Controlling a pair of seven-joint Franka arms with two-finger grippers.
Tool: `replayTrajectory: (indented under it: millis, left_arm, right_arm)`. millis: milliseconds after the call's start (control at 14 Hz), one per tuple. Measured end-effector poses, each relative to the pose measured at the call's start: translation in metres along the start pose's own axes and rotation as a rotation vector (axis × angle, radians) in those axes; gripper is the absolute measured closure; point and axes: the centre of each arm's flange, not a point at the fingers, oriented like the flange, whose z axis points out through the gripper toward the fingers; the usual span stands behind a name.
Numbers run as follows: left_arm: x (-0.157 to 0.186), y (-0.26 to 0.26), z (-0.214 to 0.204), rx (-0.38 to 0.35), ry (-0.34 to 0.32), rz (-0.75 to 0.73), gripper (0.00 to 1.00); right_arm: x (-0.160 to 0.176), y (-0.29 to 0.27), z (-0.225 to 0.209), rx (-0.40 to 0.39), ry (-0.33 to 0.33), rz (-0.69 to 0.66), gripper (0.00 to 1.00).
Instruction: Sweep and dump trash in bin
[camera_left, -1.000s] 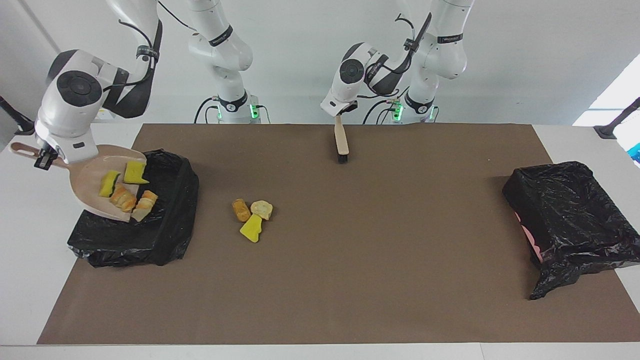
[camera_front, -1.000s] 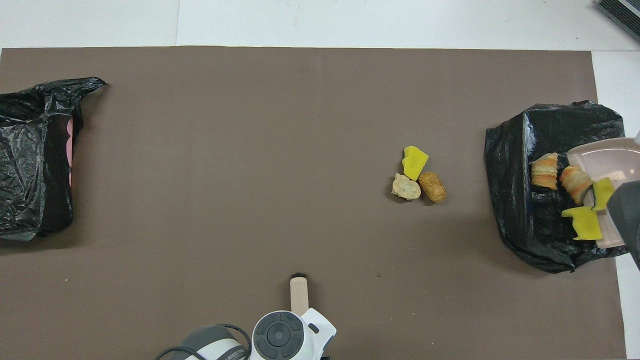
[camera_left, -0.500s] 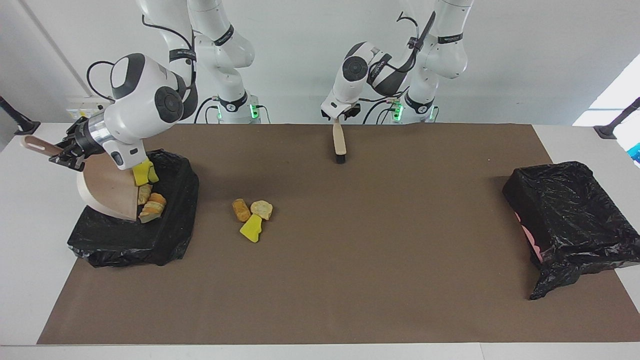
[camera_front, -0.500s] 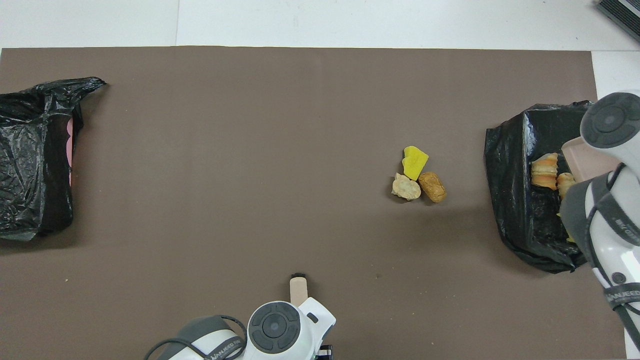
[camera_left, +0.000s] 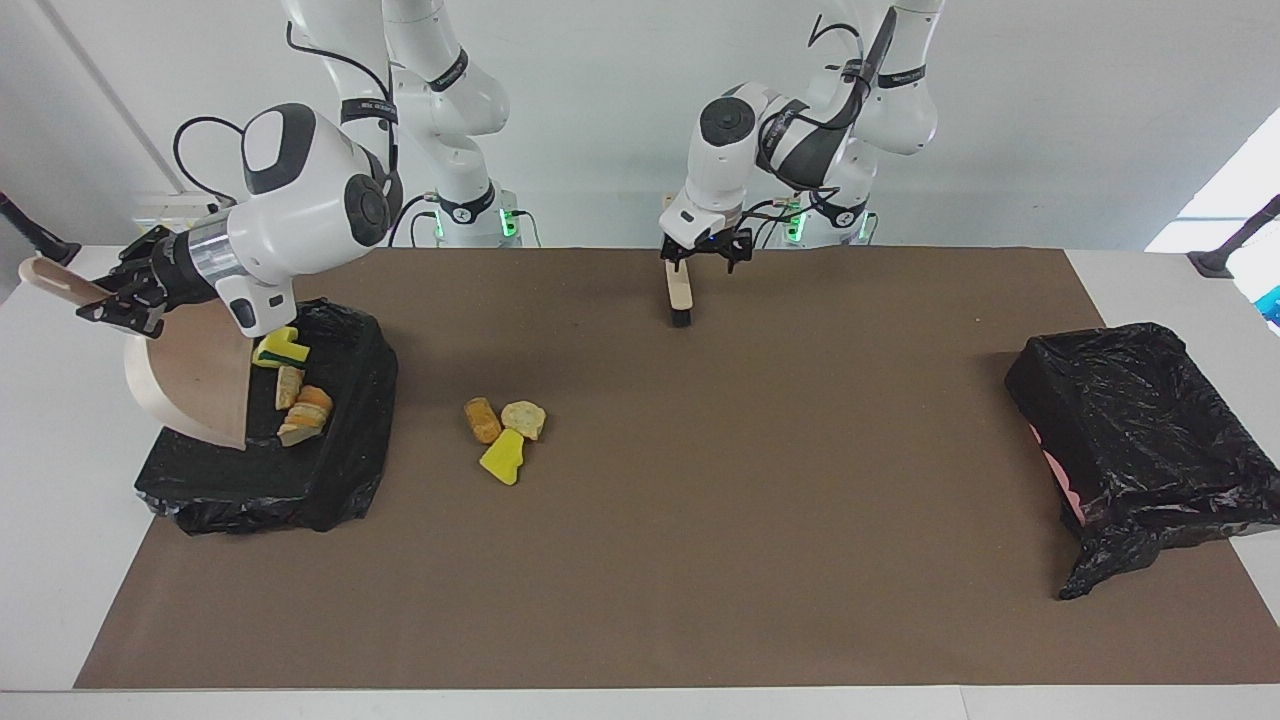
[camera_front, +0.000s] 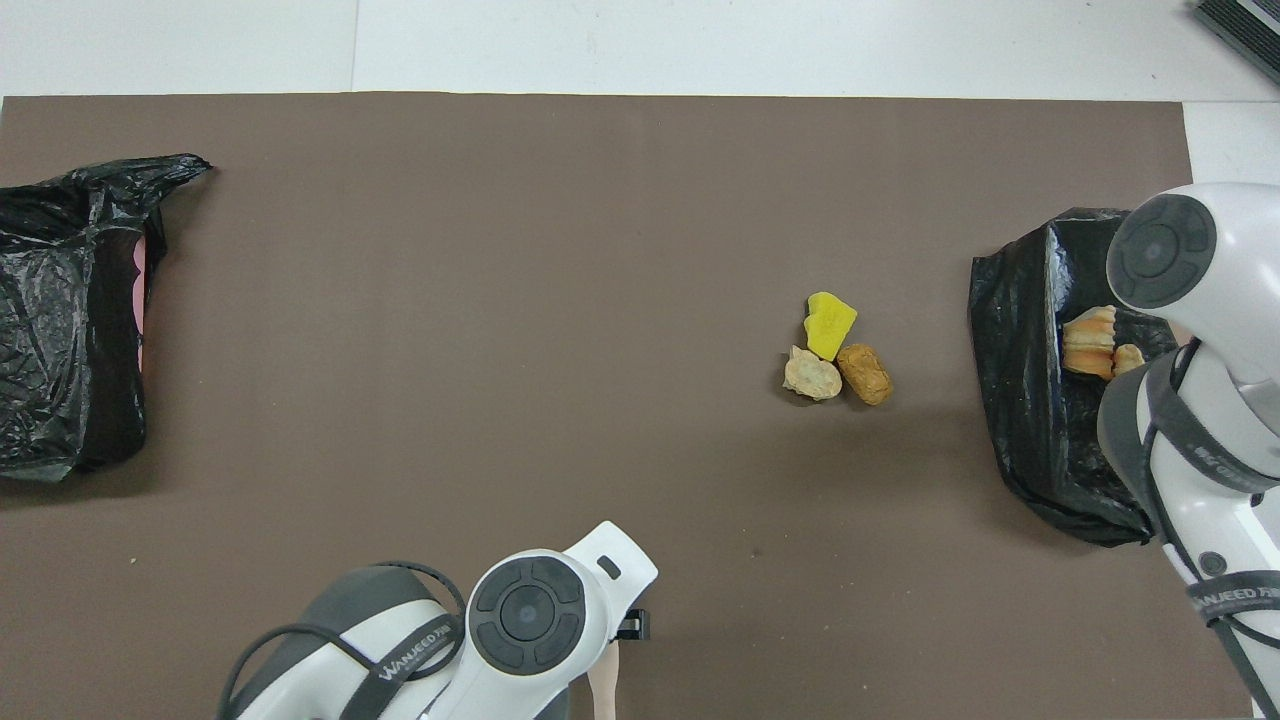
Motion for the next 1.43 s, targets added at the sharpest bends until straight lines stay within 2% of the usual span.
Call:
replayTrajectory:
  millis: [71,143,357,571,857,1000,1143,1286,1429]
  left_arm:
    - [0.019,-0.022,-0.010,-0.007,0.021,0.009,0.00]
    - [0.037,-0.043,-0.020,-0.010,0.044,0.022,0.00]
    - [0.080,-0.107,-0.069,-0.024,0.138,0.049,0.00]
    - [0.095,-0.146,-0.126,0.019,0.197,0.077,0.00]
    - [0.092,-0.184,-0.198,0.045,0.220,0.048,0.00]
    - [0.082,-0.201,-0.230,0.049,0.194,0.037,0.00]
    - [0.072,-0.211,-0.246,0.051,0.161,0.042,0.00]
    - [0.067,-0.212,-0.250,0.045,0.135,0.046,0.00]
    - [0.064,-0.218,-0.252,0.003,0.114,0.032,0.00]
  right_arm:
    - [-0.002,-0.002,-0.017,0.020,0.003,0.051,0.68]
    - [-0.002,-0.005,-0.035,0.038,0.033,0.107,0.68]
    - [0.000,-0.015,-0.099,0.073,0.184,0.310,0.68]
    - [0.008,-0.024,-0.155,0.111,0.341,0.528,0.68]
    - [0.035,-0.026,-0.182,0.255,0.565,0.719,0.68]
    - [0.050,-0.019,-0.195,0.365,0.722,0.852,0.68]
    - [0.067,-0.010,-0.204,0.511,0.837,0.999,0.68]
    - [0.089,0.001,-0.215,0.653,0.887,1.128,0.68]
    - [0.117,0.011,-0.232,0.801,0.905,1.229,0.68]
